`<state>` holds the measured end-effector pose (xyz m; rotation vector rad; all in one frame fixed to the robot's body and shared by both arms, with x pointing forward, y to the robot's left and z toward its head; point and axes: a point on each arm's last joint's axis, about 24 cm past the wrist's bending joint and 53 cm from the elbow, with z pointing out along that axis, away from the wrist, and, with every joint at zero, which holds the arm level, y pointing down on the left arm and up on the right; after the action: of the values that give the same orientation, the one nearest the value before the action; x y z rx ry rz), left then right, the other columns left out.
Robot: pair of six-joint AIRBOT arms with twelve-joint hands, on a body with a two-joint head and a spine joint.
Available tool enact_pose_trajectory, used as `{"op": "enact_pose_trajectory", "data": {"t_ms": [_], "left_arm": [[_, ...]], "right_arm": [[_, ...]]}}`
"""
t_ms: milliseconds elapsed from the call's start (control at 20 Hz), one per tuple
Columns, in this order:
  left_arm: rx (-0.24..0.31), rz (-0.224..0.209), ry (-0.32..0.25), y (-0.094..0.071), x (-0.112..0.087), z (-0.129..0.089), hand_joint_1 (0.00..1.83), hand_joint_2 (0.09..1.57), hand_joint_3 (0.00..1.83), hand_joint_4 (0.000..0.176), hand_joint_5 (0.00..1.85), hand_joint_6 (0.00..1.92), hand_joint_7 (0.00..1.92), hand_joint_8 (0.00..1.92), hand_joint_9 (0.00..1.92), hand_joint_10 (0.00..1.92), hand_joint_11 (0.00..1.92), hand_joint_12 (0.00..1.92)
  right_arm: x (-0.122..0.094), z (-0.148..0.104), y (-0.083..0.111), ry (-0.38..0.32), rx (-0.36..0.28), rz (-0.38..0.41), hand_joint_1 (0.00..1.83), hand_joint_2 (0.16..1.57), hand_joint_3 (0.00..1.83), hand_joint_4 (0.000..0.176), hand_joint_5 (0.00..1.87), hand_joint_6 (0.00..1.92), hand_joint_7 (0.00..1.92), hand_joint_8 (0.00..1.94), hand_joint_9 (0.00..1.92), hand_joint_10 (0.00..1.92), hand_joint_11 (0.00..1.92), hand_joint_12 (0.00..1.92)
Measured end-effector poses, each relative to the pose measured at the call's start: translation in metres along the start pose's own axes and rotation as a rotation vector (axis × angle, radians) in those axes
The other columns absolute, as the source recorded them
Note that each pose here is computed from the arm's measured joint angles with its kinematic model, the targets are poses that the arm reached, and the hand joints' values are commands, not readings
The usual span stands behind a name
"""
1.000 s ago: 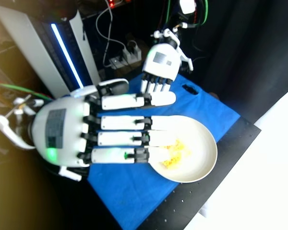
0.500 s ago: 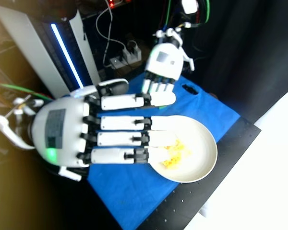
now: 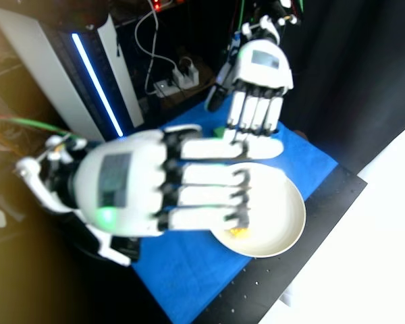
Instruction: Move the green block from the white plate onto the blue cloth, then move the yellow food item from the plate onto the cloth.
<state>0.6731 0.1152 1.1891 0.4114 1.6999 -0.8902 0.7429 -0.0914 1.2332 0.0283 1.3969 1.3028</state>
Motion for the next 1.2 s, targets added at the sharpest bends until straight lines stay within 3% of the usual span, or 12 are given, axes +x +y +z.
{"op": "enact_pose_trajectory", "data": {"t_ms": [100,150,200,250,300,350,400,550,700,850,1000,1200], "left_arm": [[-0.055,0.007,0.003,0.018,-0.003,-0.002,0.82,0.85,0.01,0.026,0.33,0.00,0.40,0.00,0.42,0.00,0.22,0.67],[-0.092,0.008,0.005,0.031,-0.005,-0.001,0.82,0.87,0.00,0.049,0.32,0.00,0.35,0.00,0.37,0.00,0.20,0.60],[-0.106,0.005,0.002,0.035,-0.007,0.000,0.84,0.87,0.00,0.060,0.31,0.00,0.32,0.00,0.34,0.00,0.18,0.58],[-0.135,-0.006,-0.007,0.044,-0.010,-0.001,0.86,0.88,0.00,0.045,0.28,0.00,0.29,0.00,0.32,0.00,0.16,0.57],[-0.166,-0.004,-0.021,0.053,-0.014,-0.002,0.87,0.89,0.00,0.035,0.26,0.00,0.26,0.00,0.30,0.00,0.12,0.61],[-0.177,0.000,-0.030,0.056,-0.016,-0.003,0.89,0.89,0.00,0.035,0.23,0.00,0.22,0.00,0.24,0.00,0.03,0.64],[-0.197,-0.007,-0.051,0.062,-0.023,-0.004,0.89,0.91,0.00,0.050,0.20,0.00,0.20,0.00,0.21,0.00,0.01,0.62],[-0.221,-0.022,-0.091,0.071,-0.039,-0.004,0.75,0.87,0.00,0.067,0.08,0.00,0.11,0.00,0.14,0.00,0.00,0.51],[-0.214,-0.026,-0.129,0.069,-0.054,0.000,0.72,0.82,0.00,0.078,0.07,0.00,0.10,0.00,0.07,0.00,0.00,0.35],[-0.220,-0.024,-0.138,0.069,-0.061,0.006,0.69,0.79,0.00,0.119,0.06,0.00,0.12,0.01,0.07,0.00,0.01,0.36],[-0.228,-0.018,-0.154,0.071,-0.071,0.007,0.71,0.79,0.00,0.117,0.08,0.00,0.13,0.00,0.10,0.00,0.00,0.41],[-0.229,-0.004,-0.159,0.068,-0.078,0.011,0.74,0.80,0.00,0.125,0.10,0.00,0.16,0.00,0.12,0.00,0.00,0.52]], "right_arm": [[0.014,0.007,-0.007,0.051,0.026,-0.036,0.66,0.85,0.00,0.072,0.22,0.00,0.24,0.00,0.29,0.01,0.13,0.84],[0.017,0.011,-0.012,0.059,0.042,-0.045,0.60,0.83,0.00,0.128,0.19,0.00,0.21,0.00,0.25,0.00,0.02,1.05],[0.017,0.012,-0.015,0.061,0.048,-0.051,0.59,0.84,0.00,0.119,0.16,0.02,0.12,0.00,0.08,0.01,0.00,0.72],[0.020,0.014,-0.020,0.072,0.059,-0.069,0.60,0.83,0.00,0.083,0.19,0.01,0.17,0.01,0.13,0.02,0.00,0.75],[0.025,0.016,-0.026,0.090,0.069,-0.095,0.57,0.86,0.00,0.076,0.17,0.00,0.17,0.00,0.16,0.02,0.00,0.83],[0.027,0.017,-0.028,0.098,0.076,-0.102,0.53,0.84,0.00,0.091,0.19,0.00,0.30,0.02,0.28,0.05,0.00,1.11],[0.034,0.019,-0.034,0.119,0.093,-0.115,0.53,0.83,0.00,0.086,0.20,0.00,0.34,0.01,0.30,0.04,0.00,1.24],[0.050,0.022,-0.040,0.161,0.114,-0.137,0.62,0.82,0.00,0.048,0.15,0.00,0.29,0.01,0.22,0.02,0.00,0.93],[0.060,0.027,-0.047,0.188,0.119,-0.179,0.58,0.84,0.00,0.058,0.14,0.00,0.41,0.01,0.40,0.04,0.00,1.29],[0.076,0.031,-0.059,0.248,0.140,-0.253,0.63,0.87,0.00,0.034,0.11,0.00,0.33,0.00,0.37,0.01,0.00,1.29],[0.093,0.032,-0.066,0.306,0.149,-0.320,0.64,0.80,0.00,0.002,0.19,0.00,0.40,0.00,0.50,0.02,0.09,1.38],[0.113,0.032,-0.078,0.389,0.148,-0.446,0.61,0.81,0.00,0.023,0.17,0.00,0.39,0.01,0.48,0.01,0.09,1.29]]}}
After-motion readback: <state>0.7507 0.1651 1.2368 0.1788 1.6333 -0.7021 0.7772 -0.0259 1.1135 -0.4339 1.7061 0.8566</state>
